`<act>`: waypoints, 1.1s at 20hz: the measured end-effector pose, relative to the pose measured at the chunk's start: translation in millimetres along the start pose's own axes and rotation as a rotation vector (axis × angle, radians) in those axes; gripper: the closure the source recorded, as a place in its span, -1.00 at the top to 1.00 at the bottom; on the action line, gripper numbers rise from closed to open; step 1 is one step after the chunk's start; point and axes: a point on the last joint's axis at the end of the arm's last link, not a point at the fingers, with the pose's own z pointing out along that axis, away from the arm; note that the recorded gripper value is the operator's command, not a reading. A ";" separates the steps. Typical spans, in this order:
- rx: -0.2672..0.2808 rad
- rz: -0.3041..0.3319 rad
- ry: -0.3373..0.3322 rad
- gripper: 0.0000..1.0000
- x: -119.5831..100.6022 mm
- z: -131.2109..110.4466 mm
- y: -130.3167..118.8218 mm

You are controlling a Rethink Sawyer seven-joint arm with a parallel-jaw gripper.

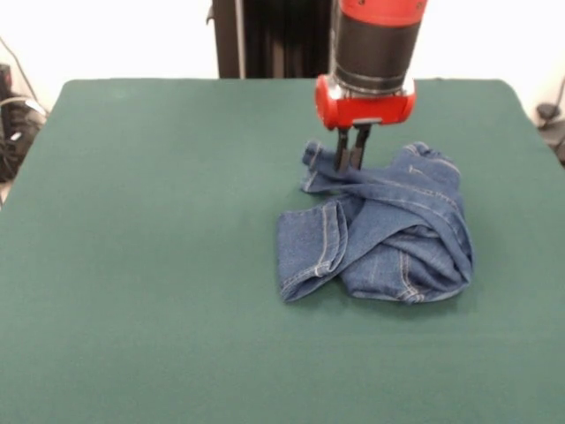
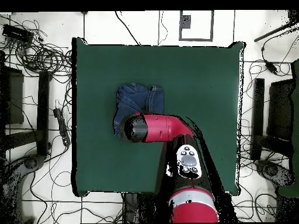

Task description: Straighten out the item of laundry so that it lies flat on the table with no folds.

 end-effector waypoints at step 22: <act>0.020 0.014 0.012 -1.00 -34.8 -75.1 -18.5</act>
